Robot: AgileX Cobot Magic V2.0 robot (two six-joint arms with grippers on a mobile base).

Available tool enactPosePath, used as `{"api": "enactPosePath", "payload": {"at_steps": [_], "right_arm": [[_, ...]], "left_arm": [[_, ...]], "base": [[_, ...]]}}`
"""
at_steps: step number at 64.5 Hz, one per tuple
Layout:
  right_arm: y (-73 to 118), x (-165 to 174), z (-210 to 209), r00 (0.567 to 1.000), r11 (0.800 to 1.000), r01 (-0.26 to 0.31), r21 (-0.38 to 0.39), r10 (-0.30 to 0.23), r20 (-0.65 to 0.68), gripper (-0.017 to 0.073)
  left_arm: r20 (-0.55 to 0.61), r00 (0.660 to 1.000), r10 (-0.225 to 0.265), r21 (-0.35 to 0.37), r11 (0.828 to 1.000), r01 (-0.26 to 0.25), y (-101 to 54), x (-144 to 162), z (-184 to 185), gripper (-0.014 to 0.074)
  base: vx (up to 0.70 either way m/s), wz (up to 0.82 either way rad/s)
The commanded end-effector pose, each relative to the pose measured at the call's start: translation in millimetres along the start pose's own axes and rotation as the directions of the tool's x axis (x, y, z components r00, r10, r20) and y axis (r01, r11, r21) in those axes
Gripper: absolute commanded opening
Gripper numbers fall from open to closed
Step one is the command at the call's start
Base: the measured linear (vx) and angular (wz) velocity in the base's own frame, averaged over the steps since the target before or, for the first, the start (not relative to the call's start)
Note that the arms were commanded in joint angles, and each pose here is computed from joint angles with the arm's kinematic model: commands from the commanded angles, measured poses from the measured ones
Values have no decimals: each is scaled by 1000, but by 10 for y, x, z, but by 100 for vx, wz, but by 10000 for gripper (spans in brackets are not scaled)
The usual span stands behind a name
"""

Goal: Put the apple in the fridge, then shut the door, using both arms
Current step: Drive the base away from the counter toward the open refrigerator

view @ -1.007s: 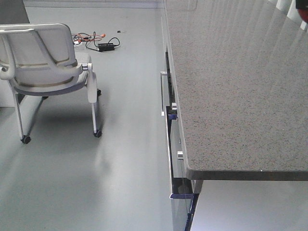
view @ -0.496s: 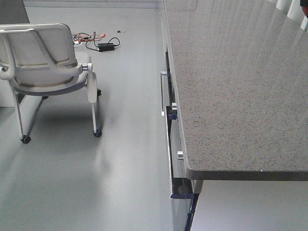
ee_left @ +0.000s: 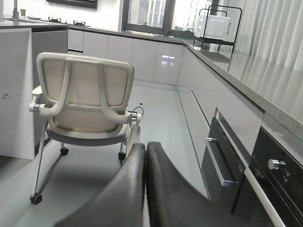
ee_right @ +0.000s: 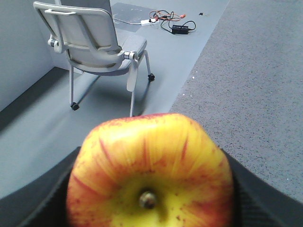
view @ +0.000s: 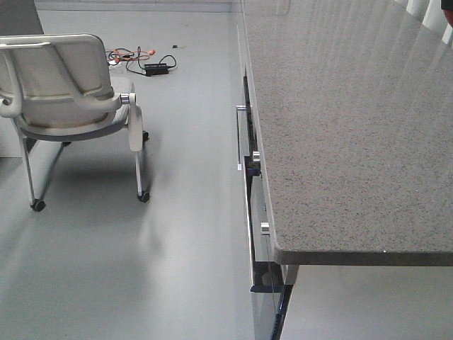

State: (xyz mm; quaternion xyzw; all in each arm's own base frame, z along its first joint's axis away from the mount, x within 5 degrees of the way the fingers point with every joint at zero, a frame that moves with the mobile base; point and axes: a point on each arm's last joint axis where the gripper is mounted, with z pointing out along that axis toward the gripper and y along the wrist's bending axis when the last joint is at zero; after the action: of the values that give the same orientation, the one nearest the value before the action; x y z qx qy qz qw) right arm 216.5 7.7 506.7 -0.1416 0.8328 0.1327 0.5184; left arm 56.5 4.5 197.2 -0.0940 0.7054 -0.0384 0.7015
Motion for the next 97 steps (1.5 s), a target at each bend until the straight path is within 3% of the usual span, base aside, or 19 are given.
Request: {"api": "enactPosePath", "payload": {"at_steps": [1, 47, 97], "right_arm": [[54, -131, -139, 993, 1000, 16, 15, -17, 115, 13], [53, -133, -140, 993, 1000, 16, 16, -17, 117, 13], [55, -131, -139, 993, 1000, 13, 14, -14, 115, 13]], "left_arm": [[56, 998, -5, 19, 1000, 4, -1, 21, 0, -6], [56, 998, -5, 19, 1000, 4, -1, 21, 0, -6], [56, 998, -5, 19, 1000, 4, -1, 21, 0, -6]], "base": [[0, 0], [-1, 10], [1, 53]]}}
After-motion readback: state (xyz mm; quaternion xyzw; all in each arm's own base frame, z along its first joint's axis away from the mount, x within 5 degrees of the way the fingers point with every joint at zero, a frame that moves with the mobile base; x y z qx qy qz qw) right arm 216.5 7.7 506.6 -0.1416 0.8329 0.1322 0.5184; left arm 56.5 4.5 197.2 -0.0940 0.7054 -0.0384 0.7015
